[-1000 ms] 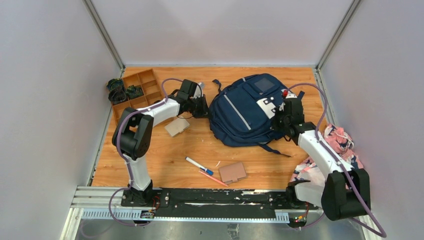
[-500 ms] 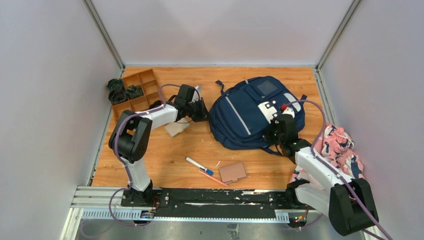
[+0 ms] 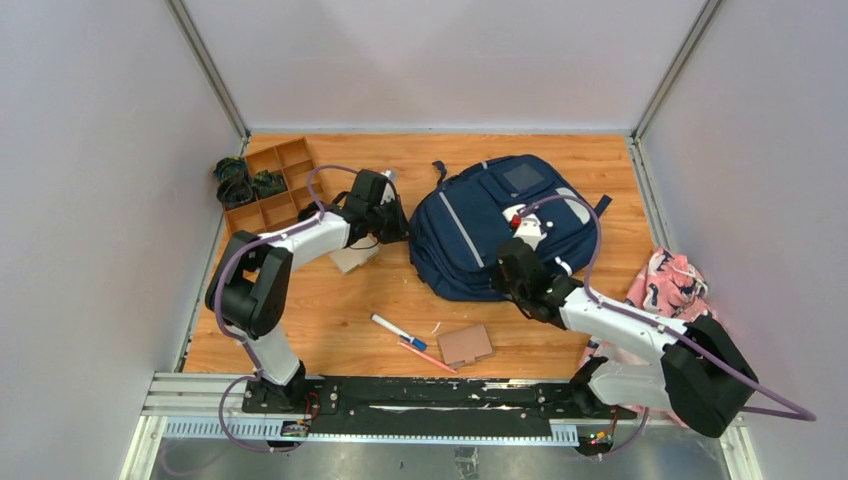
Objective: Pack the student bag
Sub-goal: Unzip the student bag at the center of the board.
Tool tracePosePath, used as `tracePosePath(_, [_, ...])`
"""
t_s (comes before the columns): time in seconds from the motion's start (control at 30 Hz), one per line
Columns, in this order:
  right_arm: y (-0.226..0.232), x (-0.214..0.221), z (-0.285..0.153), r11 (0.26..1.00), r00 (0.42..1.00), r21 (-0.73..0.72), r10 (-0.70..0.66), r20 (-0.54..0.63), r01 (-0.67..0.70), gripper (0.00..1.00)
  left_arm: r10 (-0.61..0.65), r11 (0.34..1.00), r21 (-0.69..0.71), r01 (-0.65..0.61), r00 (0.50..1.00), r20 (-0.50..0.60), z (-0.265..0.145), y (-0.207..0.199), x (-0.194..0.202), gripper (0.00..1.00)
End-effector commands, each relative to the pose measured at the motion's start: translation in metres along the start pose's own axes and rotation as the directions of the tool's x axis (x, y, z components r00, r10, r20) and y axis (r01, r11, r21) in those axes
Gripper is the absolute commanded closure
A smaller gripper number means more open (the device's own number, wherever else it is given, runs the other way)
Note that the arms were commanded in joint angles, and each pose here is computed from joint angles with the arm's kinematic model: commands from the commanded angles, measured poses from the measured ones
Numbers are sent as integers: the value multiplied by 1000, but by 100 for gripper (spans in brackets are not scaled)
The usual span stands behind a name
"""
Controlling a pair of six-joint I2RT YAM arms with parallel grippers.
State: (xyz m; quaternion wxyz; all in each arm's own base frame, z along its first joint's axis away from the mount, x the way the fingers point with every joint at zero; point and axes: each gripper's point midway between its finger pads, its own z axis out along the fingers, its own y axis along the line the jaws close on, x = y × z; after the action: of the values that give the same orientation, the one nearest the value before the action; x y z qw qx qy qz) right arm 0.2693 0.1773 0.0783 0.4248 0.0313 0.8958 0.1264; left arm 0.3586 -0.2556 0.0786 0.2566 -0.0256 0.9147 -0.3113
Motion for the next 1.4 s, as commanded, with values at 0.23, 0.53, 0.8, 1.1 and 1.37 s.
tracePosePath(0.23, [34, -27, -37, 972, 972, -232, 78, 223, -25, 100, 15, 999, 29, -14, 998, -53, -12, -9, 26, 100])
tracePosePath(0.53, [63, -20, -29, 943, 966, -333, 76, 246, 10, 100, -25, 998, 52, 27, 999, -43, -6, -13, 27, 100])
tracePosePath(0.8, [117, -5, -28, 915, 965, -347, -136, 223, 208, 100, -21, 999, 42, 22, 1000, -19, -13, -18, 21, 100])
tracePosePath(1.1, [68, -40, -75, 925, 923, -198, -263, 280, 323, 38, 164, 985, -63, -159, 984, 76, -65, -35, -24, 53])
tracePosePath(1.37, [-20, -48, -80, 994, 963, -63, -73, 258, 92, 35, 325, 946, -15, -325, 941, 92, -84, -106, 10, 46])
